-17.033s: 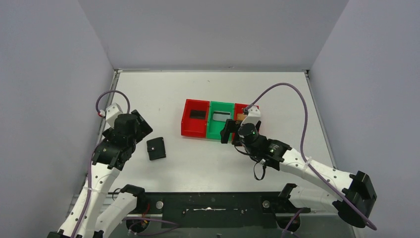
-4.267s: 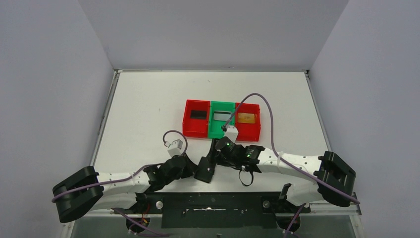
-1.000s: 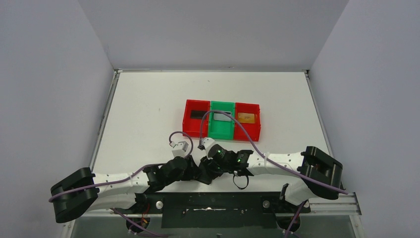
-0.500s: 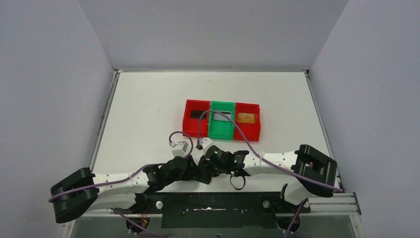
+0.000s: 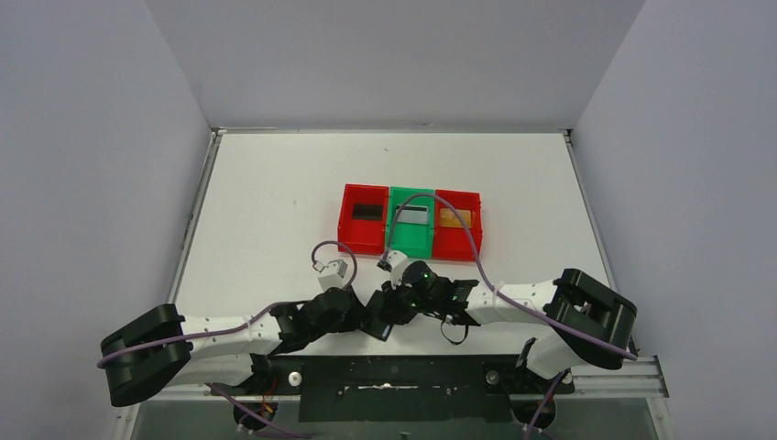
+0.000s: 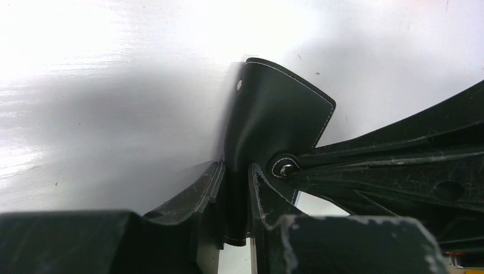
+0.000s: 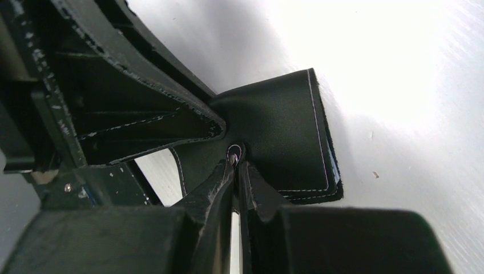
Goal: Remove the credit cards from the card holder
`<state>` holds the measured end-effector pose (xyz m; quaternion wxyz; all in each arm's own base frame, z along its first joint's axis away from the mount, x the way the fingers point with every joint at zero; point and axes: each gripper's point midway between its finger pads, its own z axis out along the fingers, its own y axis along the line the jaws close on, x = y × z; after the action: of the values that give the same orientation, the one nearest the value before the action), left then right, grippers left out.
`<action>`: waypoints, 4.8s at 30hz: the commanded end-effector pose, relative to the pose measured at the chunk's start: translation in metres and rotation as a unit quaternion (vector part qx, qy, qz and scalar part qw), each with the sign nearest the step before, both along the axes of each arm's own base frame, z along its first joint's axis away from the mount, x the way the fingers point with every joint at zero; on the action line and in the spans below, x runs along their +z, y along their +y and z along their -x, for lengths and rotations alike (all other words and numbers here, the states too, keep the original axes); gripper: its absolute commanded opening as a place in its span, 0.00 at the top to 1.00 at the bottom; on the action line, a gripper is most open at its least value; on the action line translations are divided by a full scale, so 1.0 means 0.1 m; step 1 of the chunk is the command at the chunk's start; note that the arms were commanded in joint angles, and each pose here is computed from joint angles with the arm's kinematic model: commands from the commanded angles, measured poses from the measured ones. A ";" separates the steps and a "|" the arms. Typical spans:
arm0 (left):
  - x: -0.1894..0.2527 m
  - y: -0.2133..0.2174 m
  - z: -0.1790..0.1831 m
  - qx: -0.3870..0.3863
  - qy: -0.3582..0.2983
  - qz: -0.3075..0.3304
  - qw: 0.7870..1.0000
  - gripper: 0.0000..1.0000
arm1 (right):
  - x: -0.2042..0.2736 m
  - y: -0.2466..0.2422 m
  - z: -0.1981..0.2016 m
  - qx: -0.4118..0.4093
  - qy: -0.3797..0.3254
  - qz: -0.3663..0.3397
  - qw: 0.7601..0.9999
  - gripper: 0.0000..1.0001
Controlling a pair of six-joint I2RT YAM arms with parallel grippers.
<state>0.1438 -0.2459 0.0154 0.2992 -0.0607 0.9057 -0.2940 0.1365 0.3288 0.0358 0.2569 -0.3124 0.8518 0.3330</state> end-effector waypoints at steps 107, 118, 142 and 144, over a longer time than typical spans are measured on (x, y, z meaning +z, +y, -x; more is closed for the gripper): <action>0.82 0.60 -0.23 0.023 -0.004 -0.031 0.999 0.28 | -0.06 -0.32 0.19 -0.507 0.257 0.036 0.822 0.68; 0.81 0.52 -0.24 0.008 0.003 -0.030 1.000 0.28 | 0.02 -0.26 0.27 -0.489 0.271 0.024 0.829 0.64; 0.94 0.29 -0.30 -0.036 0.000 -0.021 0.999 0.28 | 0.60 -0.58 -0.18 -0.445 0.131 -0.020 0.885 1.00; 0.95 0.31 -0.32 -0.026 -0.002 -0.021 0.999 0.28 | 0.76 -0.54 -0.23 -0.415 0.122 -0.040 0.901 1.00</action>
<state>0.1575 -0.2011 0.0788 0.2545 -0.0258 0.9344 -0.2480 0.1353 0.2687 0.0683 0.2157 0.1916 0.9324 0.2179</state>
